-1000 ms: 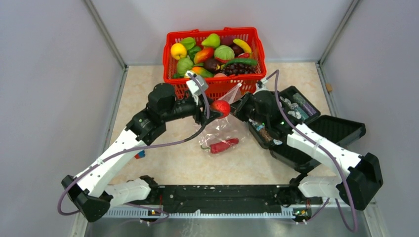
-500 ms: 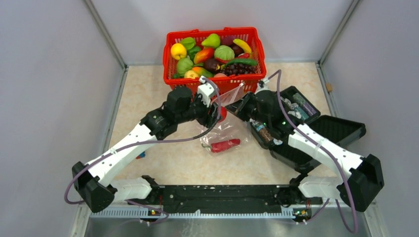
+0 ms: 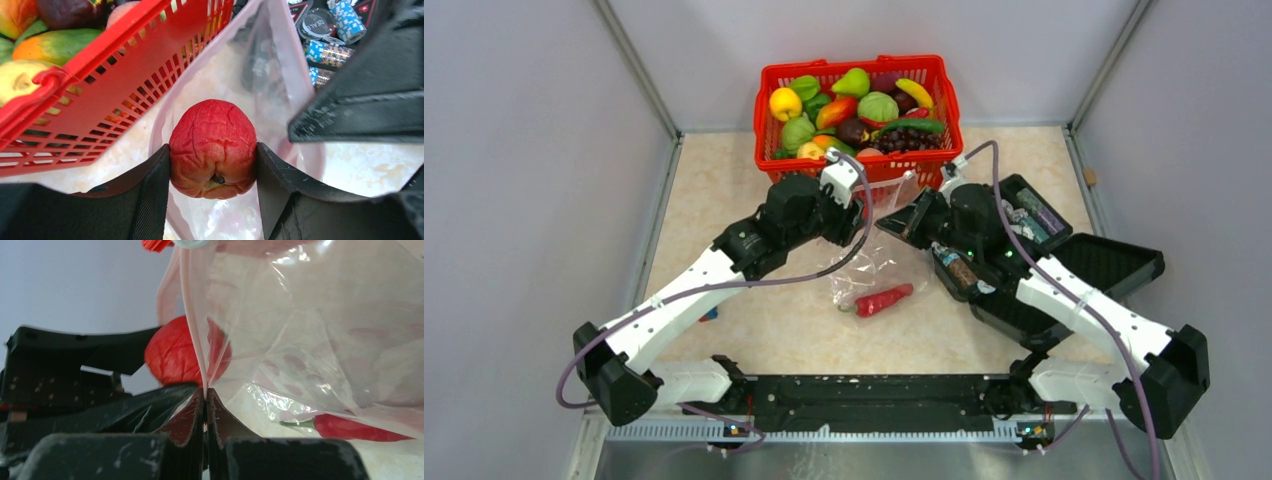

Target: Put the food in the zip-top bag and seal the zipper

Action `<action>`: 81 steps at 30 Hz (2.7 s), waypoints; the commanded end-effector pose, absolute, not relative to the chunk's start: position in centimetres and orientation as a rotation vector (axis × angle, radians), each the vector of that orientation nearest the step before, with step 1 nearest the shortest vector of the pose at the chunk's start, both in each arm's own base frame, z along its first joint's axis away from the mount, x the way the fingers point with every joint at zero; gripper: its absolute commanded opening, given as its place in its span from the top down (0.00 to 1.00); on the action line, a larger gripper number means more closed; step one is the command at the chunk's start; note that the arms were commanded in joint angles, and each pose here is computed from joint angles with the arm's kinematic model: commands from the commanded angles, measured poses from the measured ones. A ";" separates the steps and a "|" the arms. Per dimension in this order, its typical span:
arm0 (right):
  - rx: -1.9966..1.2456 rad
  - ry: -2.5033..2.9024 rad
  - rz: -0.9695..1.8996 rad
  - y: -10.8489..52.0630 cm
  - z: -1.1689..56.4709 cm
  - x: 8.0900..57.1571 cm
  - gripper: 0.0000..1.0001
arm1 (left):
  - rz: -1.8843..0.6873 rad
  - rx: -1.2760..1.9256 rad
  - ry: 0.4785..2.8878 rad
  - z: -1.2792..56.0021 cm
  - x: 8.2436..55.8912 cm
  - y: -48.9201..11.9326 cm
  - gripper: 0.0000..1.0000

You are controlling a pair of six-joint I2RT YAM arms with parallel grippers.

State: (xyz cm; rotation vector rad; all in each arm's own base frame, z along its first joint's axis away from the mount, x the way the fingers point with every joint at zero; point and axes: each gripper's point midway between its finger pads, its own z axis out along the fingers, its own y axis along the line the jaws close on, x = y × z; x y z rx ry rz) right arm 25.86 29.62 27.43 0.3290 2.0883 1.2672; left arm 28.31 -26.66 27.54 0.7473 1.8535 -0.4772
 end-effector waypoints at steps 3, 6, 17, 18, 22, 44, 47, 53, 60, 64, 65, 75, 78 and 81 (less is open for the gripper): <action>0.196 1.989 1.374 29.2 31.8 23.3 1.00 | -0.452 0.767 1.760 30.9 29.5 -27.5 0.57; 0.213 2.029 1.296 28.1 31.3 23.1 1.00 | -0.510 0.836 1.741 31.5 28.5 -28.3 0.52; 0.114 2.035 1.389 28.4 31.9 20.9 1.00 | -0.641 0.972 1.755 31.4 26.6 -30.2 0.38; 0.120 2.018 1.406 28.4 32.3 20.9 1.00 | -0.633 0.981 1.769 31.1 26.6 -30.1 0.36; 0.116 1.973 1.434 28.5 33.7 20.9 1.00 | -0.589 0.977 1.802 30.6 27.0 -29.6 0.30; 0.227 1.993 1.369 27.9 32.0 22.2 1.00 | -0.676 0.883 1.612 35.9 24.9 -28.5 0.09; 0.233 1.995 1.373 27.9 31.9 22.2 1.00 | -0.664 0.840 1.605 36.2 25.1 -28.0 0.09; 0.235 1.999 1.372 27.9 31.6 22.3 1.00 | -0.619 0.760 1.584 37.0 25.7 -26.8 0.01; 0.238 2.002 1.367 27.8 31.4 22.2 1.00 | -0.535 0.614 1.586 38.4 28.6 -24.1 0.01; 0.237 2.003 1.363 27.7 31.2 22.1 1.00 | -0.499 0.433 1.605 39.7 31.8 -21.4 0.01; 0.238 2.006 1.363 27.7 31.1 22.1 1.00 | -0.499 0.384 1.610 40.1 32.6 -20.6 0.01; 0.269 2.030 1.301 26.3 30.5 21.6 1.00 | -0.496 0.375 1.645 40.6 38.2 -20.6 0.01; 0.302 2.038 1.265 25.3 29.9 21.3 1.00 | -0.527 0.441 1.665 40.0 39.9 -21.7 0.01; 0.323 2.047 1.238 24.4 29.4 20.9 1.00 | -0.530 0.437 1.654 40.3 41.8 -22.0 0.01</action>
